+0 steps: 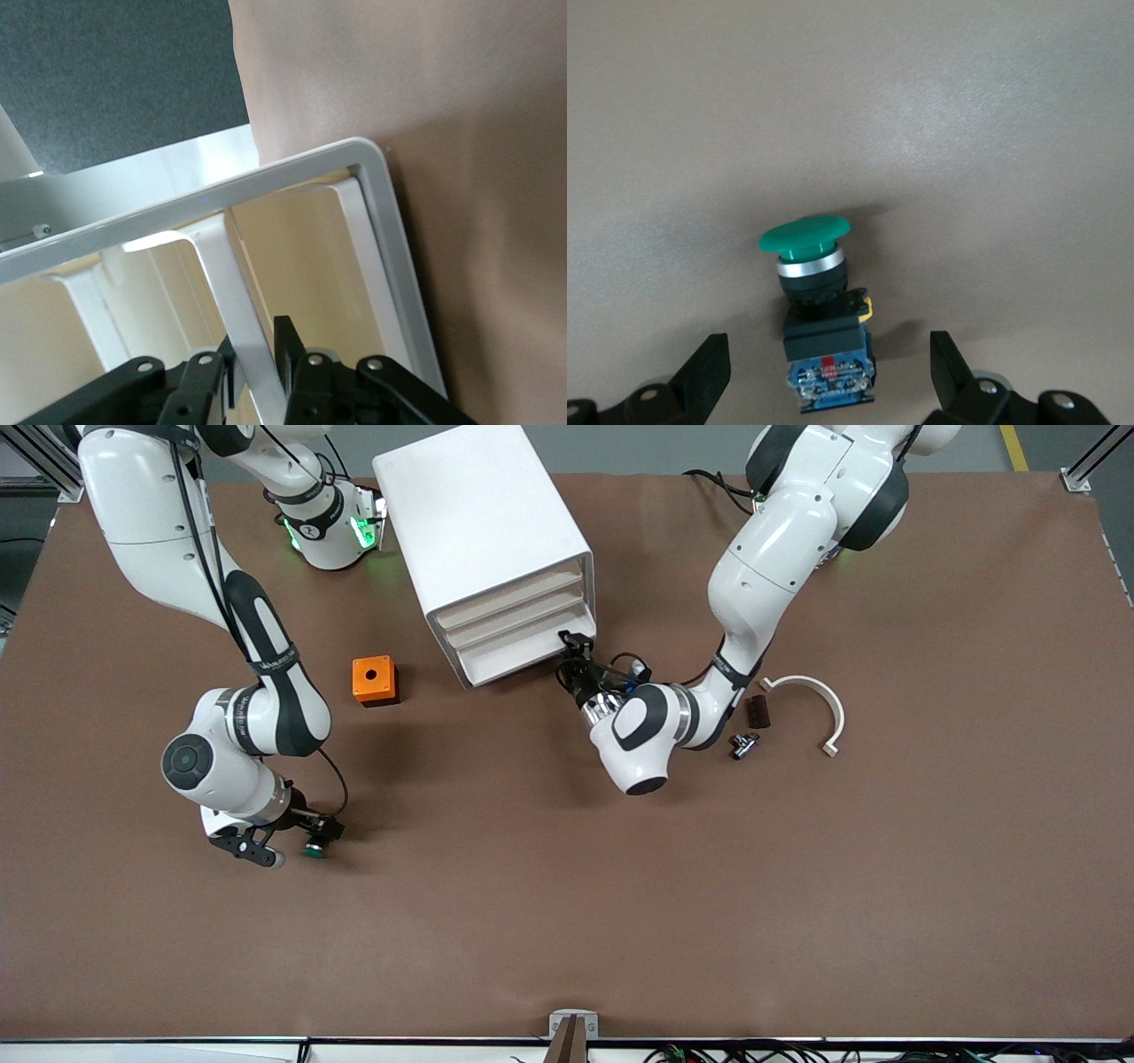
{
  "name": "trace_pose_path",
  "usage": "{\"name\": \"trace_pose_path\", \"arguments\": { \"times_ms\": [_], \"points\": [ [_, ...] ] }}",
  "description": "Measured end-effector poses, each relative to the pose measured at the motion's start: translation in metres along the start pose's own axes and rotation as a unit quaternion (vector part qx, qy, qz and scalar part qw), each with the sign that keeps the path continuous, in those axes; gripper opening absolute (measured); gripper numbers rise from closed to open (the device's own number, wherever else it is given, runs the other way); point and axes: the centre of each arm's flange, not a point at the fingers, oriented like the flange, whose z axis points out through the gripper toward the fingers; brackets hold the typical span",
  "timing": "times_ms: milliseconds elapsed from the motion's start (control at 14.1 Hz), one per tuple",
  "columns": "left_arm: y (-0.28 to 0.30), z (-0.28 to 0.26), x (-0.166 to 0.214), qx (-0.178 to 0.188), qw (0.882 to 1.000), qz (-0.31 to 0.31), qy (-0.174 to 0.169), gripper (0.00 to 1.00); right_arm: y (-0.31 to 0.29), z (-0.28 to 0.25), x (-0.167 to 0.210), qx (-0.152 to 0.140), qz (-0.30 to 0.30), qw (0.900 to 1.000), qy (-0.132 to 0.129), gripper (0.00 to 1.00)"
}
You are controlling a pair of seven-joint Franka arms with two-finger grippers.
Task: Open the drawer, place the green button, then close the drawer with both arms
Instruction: 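Pull the drawer open with the left gripper while the right gripper lifts the button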
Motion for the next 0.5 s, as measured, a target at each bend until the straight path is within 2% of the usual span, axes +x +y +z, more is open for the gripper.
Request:
{"name": "trace_pose_path", "arguments": {
  "times_ms": [213, 283, 496],
  "points": [
    [0.004, -0.033, 0.014, -0.008, 1.0, -0.006, -0.028, 0.19, -0.005, 0.004, -0.005, -0.003, -0.008, 1.0, -0.008, 0.96],
    [0.005, -0.043, 0.019, -0.01, 0.999, -0.008, -0.036, 0.19, -0.006, 0.006, -0.007, -0.005, -0.013, 1.0, -0.014, 0.89],
    [0.01, -0.067, 0.034, -0.014, 0.998, -0.015, -0.057, 0.2, -0.005, 0.008, -0.008, -0.007, -0.024, 0.999, -0.021, 0.54]
  ]
}}
